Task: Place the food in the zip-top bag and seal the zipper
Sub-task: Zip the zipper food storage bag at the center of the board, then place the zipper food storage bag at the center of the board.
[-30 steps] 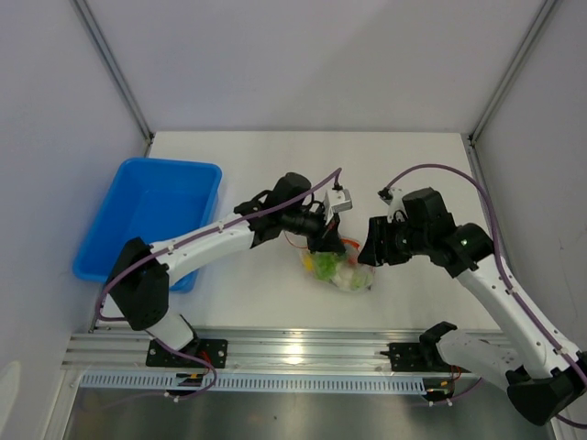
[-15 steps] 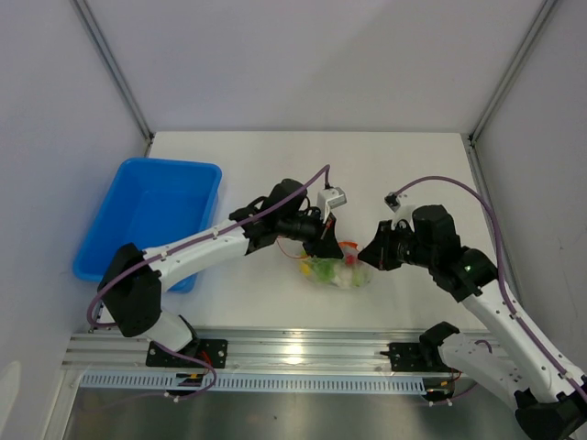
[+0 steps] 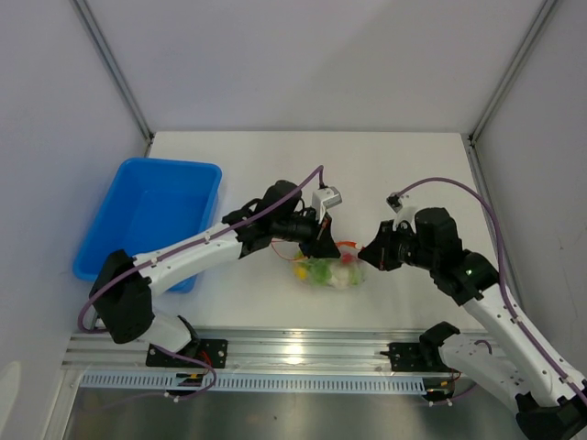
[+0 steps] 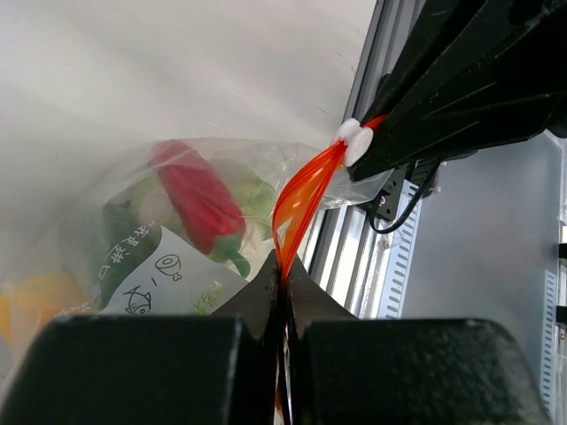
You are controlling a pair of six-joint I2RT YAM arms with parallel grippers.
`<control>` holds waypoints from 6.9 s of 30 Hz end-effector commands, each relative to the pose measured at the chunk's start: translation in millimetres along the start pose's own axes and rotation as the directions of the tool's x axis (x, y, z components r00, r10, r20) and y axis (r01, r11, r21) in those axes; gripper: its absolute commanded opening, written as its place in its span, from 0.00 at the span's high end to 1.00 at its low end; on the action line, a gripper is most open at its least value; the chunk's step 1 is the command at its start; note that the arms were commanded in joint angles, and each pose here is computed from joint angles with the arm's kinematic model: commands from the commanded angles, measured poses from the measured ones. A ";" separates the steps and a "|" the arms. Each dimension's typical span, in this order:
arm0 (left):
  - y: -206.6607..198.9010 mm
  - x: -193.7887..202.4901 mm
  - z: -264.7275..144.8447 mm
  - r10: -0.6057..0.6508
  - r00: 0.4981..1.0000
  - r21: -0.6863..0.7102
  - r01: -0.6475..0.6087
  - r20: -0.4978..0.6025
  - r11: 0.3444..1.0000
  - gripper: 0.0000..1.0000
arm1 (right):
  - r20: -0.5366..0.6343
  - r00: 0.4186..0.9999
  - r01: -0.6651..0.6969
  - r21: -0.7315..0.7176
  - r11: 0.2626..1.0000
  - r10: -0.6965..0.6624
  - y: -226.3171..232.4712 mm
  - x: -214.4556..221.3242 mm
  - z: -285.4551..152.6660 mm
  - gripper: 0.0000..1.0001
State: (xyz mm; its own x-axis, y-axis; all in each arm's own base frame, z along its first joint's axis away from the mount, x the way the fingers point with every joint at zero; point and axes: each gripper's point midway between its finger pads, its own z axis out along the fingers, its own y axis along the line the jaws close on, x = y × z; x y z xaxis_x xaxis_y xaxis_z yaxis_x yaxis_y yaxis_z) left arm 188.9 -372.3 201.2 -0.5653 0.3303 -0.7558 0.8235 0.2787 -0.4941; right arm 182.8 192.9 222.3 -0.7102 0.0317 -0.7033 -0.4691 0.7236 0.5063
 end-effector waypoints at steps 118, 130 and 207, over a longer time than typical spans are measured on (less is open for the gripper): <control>57.6 52.4 -165.3 0.159 0.979 -0.663 -0.036 0.127 0.748 0.99 | 0.172 0.985 -0.037 0.199 0.979 0.003 -27.9 -24.1 -25.4 1.00; 51.8 69.8 -182.8 0.140 0.961 -0.659 0.054 0.237 0.750 0.97 | 0.148 0.989 -0.033 0.059 0.998 0.024 -0.5 -17.4 -30.5 1.00; -2.4 51.6 -207.9 0.100 0.879 -0.478 0.155 0.467 0.864 0.01 | 0.237 0.970 -0.222 0.796 0.564 0.047 -227.8 -236.4 59.8 0.01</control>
State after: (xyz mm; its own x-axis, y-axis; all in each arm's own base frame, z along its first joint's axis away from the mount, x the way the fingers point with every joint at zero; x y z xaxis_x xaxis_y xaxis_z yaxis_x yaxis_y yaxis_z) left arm 135.8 -169.0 240.6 -0.4188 -0.0467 -0.9069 0.6346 0.6993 -0.3291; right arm 518.5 70.7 191.6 -0.6595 0.2442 -0.7109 0.2925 0.9546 0.0566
